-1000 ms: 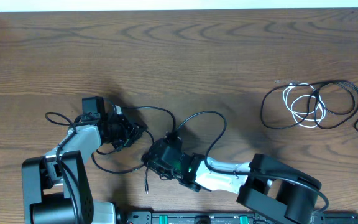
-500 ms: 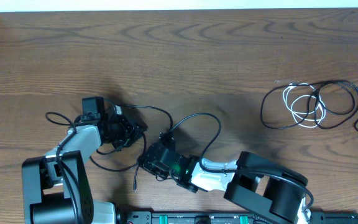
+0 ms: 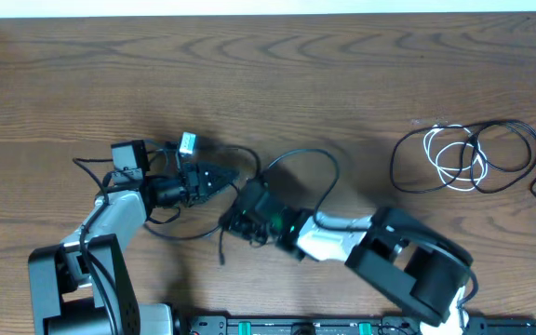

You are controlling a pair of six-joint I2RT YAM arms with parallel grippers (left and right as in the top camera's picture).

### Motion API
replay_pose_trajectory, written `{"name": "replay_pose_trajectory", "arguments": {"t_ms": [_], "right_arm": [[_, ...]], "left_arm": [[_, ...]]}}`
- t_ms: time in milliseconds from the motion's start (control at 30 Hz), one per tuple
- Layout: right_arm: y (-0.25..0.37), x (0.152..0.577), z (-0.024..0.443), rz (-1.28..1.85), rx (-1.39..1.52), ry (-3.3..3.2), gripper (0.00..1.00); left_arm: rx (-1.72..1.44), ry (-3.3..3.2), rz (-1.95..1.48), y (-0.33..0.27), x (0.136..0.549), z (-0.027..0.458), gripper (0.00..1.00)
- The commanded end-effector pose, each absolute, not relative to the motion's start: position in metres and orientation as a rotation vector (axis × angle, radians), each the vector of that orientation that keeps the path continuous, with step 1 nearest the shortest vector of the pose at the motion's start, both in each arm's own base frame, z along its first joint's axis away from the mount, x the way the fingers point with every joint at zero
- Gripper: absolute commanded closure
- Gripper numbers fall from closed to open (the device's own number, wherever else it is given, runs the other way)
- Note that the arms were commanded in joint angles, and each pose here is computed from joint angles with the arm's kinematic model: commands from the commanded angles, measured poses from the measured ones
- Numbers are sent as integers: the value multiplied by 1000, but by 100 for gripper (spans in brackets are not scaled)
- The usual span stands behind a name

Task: Untangle cables
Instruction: 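Pull the black cable up and right with the right gripper, left gripper opening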

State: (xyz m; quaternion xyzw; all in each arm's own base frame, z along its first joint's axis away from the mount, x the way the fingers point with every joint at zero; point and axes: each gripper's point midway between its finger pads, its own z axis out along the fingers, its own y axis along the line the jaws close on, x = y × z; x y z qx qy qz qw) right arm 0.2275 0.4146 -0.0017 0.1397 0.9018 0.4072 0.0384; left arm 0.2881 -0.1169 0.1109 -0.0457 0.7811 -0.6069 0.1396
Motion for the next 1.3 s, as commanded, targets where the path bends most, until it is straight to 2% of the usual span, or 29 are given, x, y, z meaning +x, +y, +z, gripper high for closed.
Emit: {"name": "replay_pose_trajectory", "arguments": {"t_ms": [0, 333, 667, 933, 1100, 1267], "right_arm": [[365, 246, -44, 1048, 431, 2848, 99], [261, 349, -46, 955, 716, 2684, 99], [127, 409, -51, 805, 1000, 2520, 99], [2, 431, -41, 881, 1313, 2279, 99], [-64, 434, -16, 1043, 1353, 2114, 99], [-120, 423, -1, 1001, 1422, 1999, 99]], "left_arm": [[81, 2072, -1872, -122, 277, 141, 62], [71, 2094, -1842, -122, 279, 137, 61], [47, 2134, -1795, -120, 281, 129, 61], [15, 2173, -1764, -119, 282, 122, 60], [-14, 2219, -1711, -117, 284, 113, 60], [-55, 2284, -1629, -113, 286, 101, 60]]}}
